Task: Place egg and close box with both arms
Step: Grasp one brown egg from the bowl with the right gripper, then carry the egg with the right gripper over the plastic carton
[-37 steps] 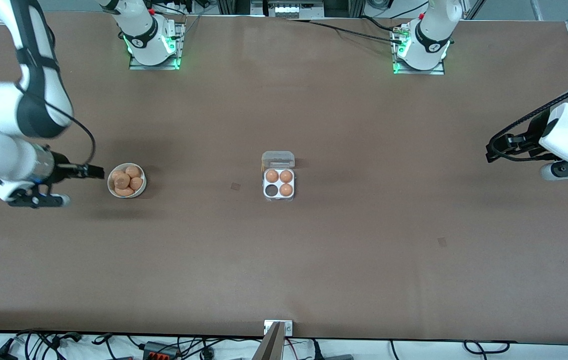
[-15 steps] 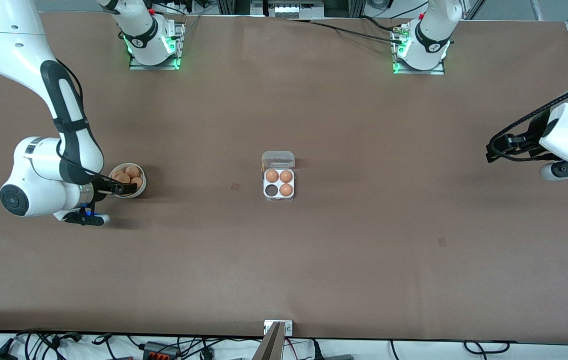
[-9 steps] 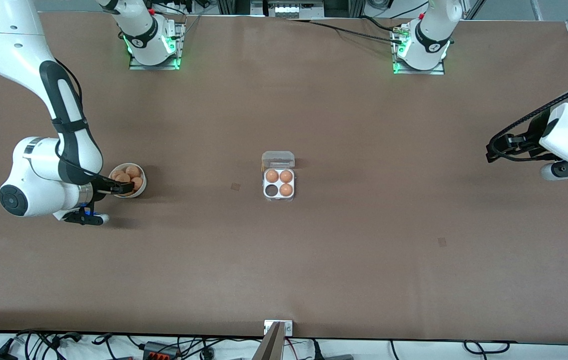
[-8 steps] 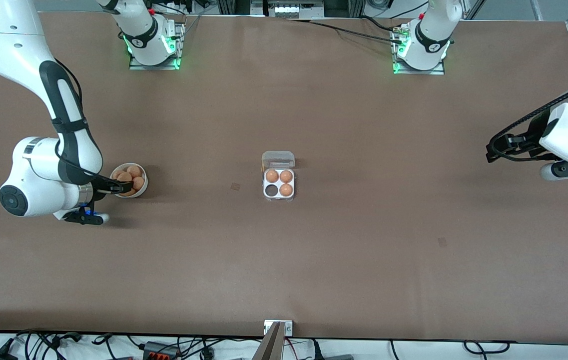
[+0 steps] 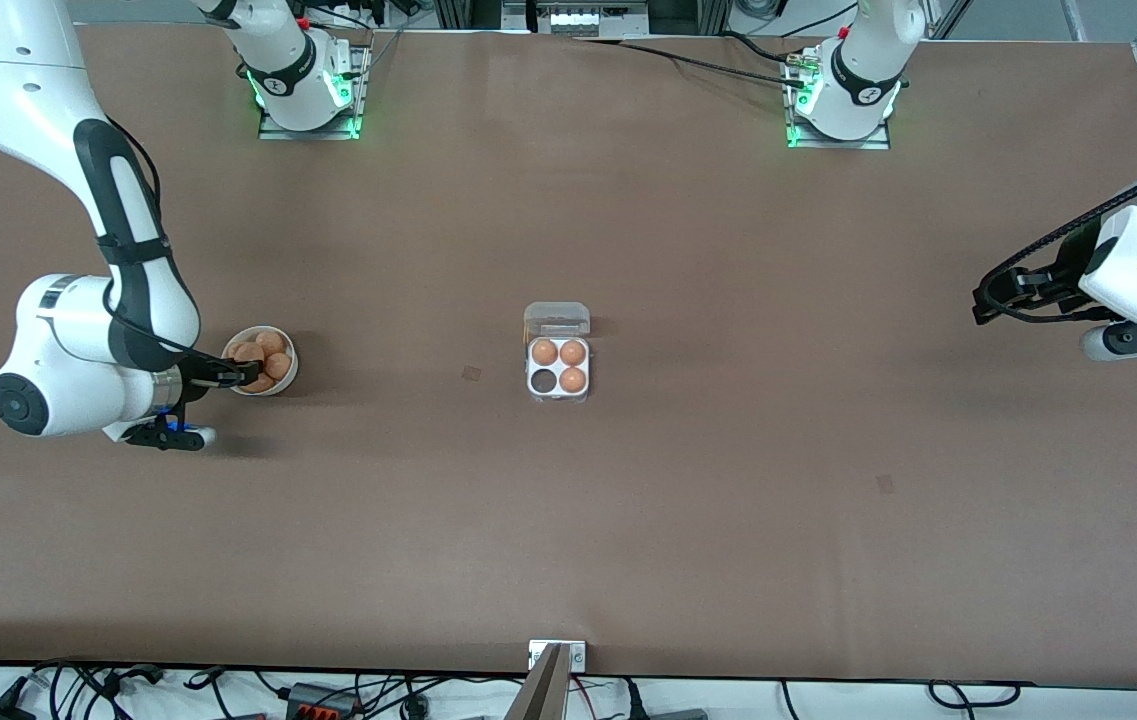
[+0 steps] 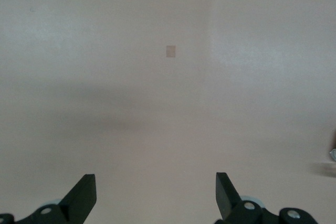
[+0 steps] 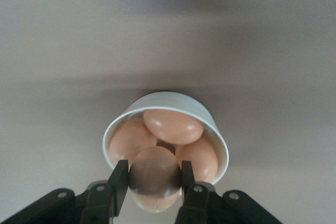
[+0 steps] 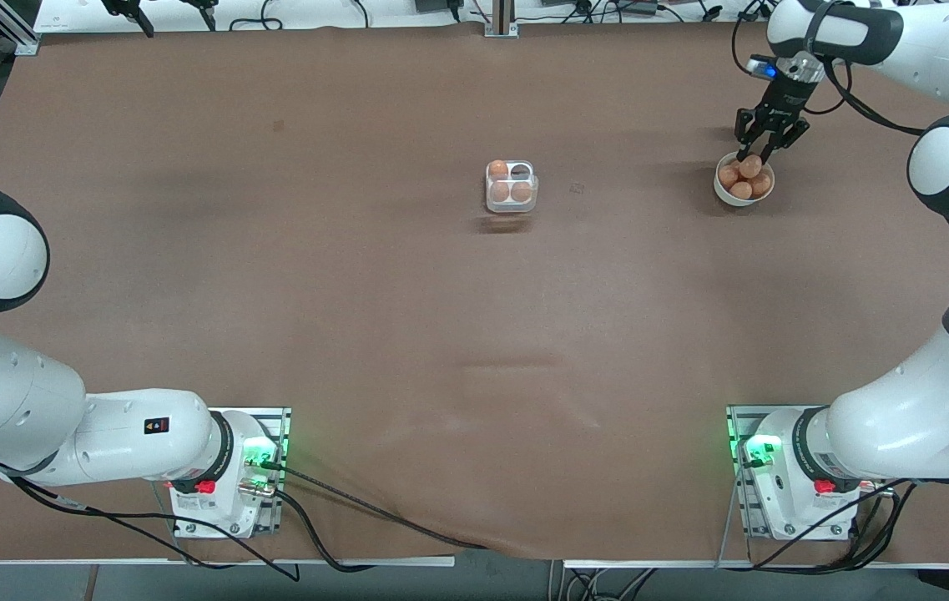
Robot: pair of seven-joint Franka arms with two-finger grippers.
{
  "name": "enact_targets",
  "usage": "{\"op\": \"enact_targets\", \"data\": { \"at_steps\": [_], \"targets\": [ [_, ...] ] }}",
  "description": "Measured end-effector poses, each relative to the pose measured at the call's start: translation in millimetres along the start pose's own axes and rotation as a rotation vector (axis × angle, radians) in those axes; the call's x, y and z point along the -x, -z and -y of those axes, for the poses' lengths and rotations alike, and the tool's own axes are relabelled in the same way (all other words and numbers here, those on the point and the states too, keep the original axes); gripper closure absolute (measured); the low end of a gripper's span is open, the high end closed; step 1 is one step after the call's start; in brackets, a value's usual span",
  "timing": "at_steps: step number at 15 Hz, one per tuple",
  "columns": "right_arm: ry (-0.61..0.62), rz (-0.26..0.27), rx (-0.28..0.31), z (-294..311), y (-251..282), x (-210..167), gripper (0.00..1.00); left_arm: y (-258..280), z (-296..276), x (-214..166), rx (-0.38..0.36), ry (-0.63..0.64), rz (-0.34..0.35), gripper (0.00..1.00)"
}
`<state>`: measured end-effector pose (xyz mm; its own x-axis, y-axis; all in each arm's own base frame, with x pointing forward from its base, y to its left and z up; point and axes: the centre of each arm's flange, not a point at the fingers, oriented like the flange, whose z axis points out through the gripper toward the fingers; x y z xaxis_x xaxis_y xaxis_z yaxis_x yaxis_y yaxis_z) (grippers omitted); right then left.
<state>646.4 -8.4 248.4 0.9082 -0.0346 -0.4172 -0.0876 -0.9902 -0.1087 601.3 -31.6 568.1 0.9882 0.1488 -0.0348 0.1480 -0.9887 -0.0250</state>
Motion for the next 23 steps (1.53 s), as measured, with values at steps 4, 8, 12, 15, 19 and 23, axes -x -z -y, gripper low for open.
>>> {"op": "enact_targets", "data": {
  "at_steps": [4,8,12,15,19,23],
  "targets": [
    [0.133,-0.063,-0.011,34.4,74.9,7.4,0.55,-0.1,0.0,0.2,0.0,0.0,0.002,0.05],
    [0.269,-0.168,-0.039,122.3,102.4,17.3,0.55,0.3,-8.0,2.0,0.002,-0.015,0.001,0.29],
    [0.245,-0.294,-0.052,254.4,90.9,37.9,0.55,1.1,-14.5,3.7,0.003,-0.027,0.0,0.67],
    [0.239,-0.389,-0.08,333.8,71.7,54.8,0.55,1.2,-14.4,3.7,0.003,-0.026,0.0,0.82],
    [0.24,-0.464,-0.081,378.0,34.1,51.8,0.55,1.3,-14.4,3.8,0.003,-0.027,0.0,0.93],
    [0.201,-0.487,0.015,415.9,-12.3,62.1,0.55,1.3,-14.5,3.8,0.003,-0.027,0.0,0.94]
  ]
}}
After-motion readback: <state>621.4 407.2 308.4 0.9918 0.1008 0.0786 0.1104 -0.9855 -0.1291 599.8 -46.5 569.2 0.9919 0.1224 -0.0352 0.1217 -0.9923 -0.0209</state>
